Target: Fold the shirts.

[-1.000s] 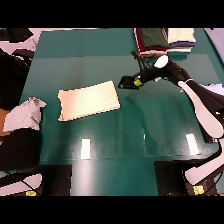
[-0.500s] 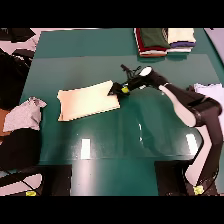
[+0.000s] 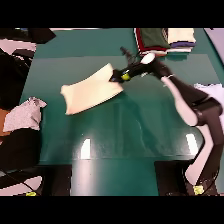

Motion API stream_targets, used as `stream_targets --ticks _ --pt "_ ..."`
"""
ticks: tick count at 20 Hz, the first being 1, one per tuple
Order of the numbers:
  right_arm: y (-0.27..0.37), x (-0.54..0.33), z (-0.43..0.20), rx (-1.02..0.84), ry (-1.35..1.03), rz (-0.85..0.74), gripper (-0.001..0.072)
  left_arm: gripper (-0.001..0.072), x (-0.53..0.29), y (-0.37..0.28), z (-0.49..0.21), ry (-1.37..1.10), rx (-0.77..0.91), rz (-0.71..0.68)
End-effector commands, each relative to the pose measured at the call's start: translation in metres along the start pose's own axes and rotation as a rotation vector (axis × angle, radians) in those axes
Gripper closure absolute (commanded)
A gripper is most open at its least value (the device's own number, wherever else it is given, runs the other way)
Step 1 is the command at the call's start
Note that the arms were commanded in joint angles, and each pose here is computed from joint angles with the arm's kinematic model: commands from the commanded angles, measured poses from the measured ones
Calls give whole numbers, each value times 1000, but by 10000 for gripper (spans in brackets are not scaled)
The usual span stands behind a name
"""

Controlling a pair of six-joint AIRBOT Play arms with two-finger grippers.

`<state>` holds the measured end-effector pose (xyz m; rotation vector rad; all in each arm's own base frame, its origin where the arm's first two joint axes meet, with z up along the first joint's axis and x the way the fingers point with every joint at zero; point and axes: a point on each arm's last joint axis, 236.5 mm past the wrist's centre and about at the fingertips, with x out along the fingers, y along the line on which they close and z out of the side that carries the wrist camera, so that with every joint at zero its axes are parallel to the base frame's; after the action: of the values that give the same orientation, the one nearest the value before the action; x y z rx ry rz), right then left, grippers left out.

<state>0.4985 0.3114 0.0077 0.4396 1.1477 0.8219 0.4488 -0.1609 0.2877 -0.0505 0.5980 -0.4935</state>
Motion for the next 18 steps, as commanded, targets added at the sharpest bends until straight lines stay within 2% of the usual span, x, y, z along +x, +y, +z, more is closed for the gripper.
stream_targets --ticks 1,6,11,15,18 --pt "-56 -104 23 7 -121 -209 696 684 6 -39 -4 13 63 -67" --pt "-148 -289 7 199 -364 -439 696 684 8 -50 -6 16 72 -88" --pt "-220 -459 -56 428 -650 -649 696 684 8 -51 -5 13 34 -92" --pt "-242 -526 -102 545 -750 -727 696 684 7 -54 4 -25 23 -103" --pt "-237 -540 -103 541 -789 -741 696 683 7 -56 7 -34 13 -114"
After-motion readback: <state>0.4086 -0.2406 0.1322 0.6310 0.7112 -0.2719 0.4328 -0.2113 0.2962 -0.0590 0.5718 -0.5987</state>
